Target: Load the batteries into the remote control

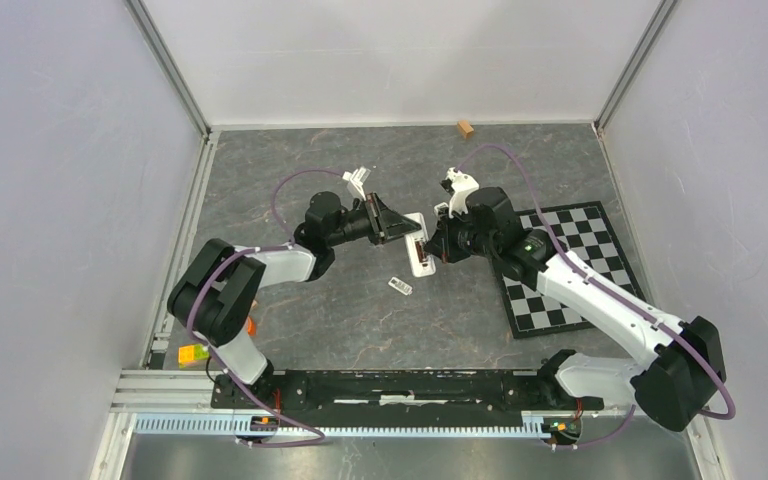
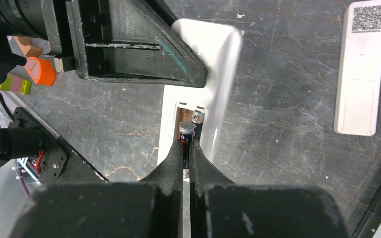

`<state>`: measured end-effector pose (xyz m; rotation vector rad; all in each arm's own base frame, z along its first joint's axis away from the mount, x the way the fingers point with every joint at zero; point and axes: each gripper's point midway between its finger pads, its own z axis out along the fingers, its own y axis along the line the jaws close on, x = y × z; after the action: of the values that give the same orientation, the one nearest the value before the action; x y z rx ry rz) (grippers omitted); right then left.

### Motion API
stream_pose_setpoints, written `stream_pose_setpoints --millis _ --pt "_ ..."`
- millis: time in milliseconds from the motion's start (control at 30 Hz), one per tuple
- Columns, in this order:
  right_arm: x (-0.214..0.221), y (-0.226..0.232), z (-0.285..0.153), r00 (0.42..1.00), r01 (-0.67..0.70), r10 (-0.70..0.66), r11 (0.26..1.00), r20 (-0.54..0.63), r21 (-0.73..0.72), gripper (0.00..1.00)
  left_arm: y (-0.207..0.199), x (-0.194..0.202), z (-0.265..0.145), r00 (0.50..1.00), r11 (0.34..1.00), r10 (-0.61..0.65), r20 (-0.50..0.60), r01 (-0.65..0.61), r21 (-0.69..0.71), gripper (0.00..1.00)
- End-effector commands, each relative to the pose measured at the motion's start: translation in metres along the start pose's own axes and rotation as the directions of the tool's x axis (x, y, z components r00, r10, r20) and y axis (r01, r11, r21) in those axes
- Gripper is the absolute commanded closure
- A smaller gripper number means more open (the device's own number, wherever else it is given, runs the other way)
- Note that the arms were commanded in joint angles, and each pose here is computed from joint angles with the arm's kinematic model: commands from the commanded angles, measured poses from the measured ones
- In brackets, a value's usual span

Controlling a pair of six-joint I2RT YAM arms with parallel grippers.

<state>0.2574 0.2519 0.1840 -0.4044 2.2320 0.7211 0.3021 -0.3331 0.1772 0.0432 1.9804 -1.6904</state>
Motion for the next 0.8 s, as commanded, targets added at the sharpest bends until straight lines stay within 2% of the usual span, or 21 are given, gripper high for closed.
stream_pose_setpoints --millis 0,233,433,767 --pt "-0.023 0.022 -0.004 0.997 0.053 -0.049 0.994 0.052 -0.090 0.99 -0.040 -0.014 0.007 1.000 0.992 0.022 0.020 -0.024 0.127 0.98" --pt "-0.015 0.017 0.000 0.998 0.056 -0.055 0.996 0.014 -0.073 0.95 -0.045 -0.017 0.009 1.000 0.988 -0.013 0.018 0.010 0.156 0.98" --pt "-0.019 0.010 0.000 0.999 0.050 -0.049 0.998 0.015 -0.025 0.77 -0.050 -0.018 0.008 0.999 0.985 -0.041 0.016 0.037 0.171 0.98" --pt "-0.036 0.010 -0.010 0.998 0.018 -0.019 1.000 0.064 0.006 0.69 -0.054 -0.022 0.007 0.996 0.981 -0.087 0.030 0.080 0.177 0.98"
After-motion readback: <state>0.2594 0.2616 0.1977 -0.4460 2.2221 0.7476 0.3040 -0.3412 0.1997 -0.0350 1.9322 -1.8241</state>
